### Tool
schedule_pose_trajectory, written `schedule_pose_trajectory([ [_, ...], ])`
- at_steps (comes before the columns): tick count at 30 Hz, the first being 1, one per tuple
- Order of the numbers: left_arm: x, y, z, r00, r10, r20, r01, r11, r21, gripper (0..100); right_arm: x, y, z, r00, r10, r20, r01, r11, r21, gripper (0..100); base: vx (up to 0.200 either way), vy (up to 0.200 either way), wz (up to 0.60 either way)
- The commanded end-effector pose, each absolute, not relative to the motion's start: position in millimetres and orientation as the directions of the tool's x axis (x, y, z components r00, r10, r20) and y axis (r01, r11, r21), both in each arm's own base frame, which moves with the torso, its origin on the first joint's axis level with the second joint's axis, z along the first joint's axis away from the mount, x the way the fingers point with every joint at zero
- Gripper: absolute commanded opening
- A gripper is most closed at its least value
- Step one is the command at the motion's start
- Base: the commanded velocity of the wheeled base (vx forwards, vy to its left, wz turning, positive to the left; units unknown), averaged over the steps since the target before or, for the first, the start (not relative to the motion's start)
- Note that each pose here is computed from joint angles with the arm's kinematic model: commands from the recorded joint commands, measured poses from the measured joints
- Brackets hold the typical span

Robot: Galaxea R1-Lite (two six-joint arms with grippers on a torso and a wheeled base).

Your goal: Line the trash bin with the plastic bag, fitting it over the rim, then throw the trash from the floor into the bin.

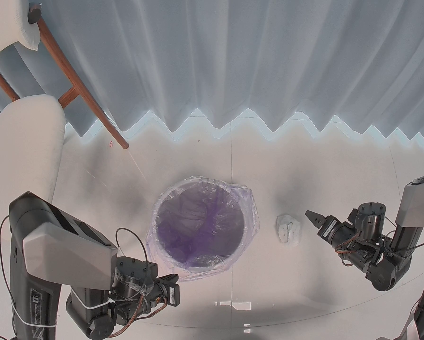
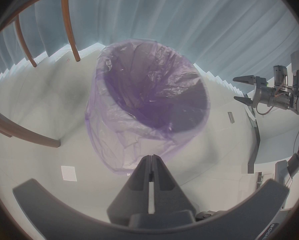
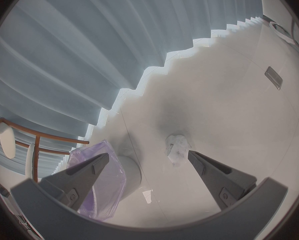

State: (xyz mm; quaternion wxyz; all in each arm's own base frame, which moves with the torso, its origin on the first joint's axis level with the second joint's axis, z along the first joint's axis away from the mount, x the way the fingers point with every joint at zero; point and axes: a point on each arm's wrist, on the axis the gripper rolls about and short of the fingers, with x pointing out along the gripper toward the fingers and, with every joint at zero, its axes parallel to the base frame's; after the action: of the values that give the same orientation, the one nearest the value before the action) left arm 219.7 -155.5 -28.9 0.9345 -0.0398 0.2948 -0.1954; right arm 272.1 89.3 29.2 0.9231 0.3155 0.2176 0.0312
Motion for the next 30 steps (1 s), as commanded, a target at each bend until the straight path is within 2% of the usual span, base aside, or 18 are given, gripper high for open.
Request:
schedule_pose_trajectory([
  [1, 228, -153, -40, 0.751, -0.365, -0.55, 0.318, 0.93, -0.183, 0, 273, 90, 28, 0.903, 0.196, -0.383, 0.079, 0.8, 0.594, 100, 0.0, 0.0, 0.0],
  [10, 243, -150, -65, 0.72, -0.374, -0.585, 0.352, 0.923, -0.156, 0, 273, 90, 29, 0.905, 0.195, -0.379, 0.078, 0.799, 0.597, 100, 0.0, 0.0, 0.0],
  [20, 251, -136, -85, 0.711, -0.318, -0.627, 0.322, 0.94, -0.113, 0, 272, 89, 28, 0.903, 0.193, -0.385, 0.087, 0.794, 0.601, 100, 0.0, 0.0, 0.0],
  [22, 252, -136, -86, 0.698, -0.329, -0.636, 0.331, 0.936, -0.121, 0, 272, 89, 28, 0.901, 0.193, -0.388, 0.088, 0.795, 0.6, 100, 0.0, 0.0, 0.0],
  [27, 256, -142, -81, 0.609, -0.311, -0.729, 0.353, 0.93, -0.101, 0, 270, 88, 28, 0.9, 0.192, -0.392, 0.09, 0.797, 0.598, 100, 0.0, 0.0, 0.0],
  [30, 257, -142, -80, 0.593, -0.304, -0.746, 0.376, 0.923, -0.077, 0, 270, 88, 28, 0.9, 0.192, -0.39, 0.089, 0.796, 0.598, 100, 0.0, 0.0, 0.0],
])
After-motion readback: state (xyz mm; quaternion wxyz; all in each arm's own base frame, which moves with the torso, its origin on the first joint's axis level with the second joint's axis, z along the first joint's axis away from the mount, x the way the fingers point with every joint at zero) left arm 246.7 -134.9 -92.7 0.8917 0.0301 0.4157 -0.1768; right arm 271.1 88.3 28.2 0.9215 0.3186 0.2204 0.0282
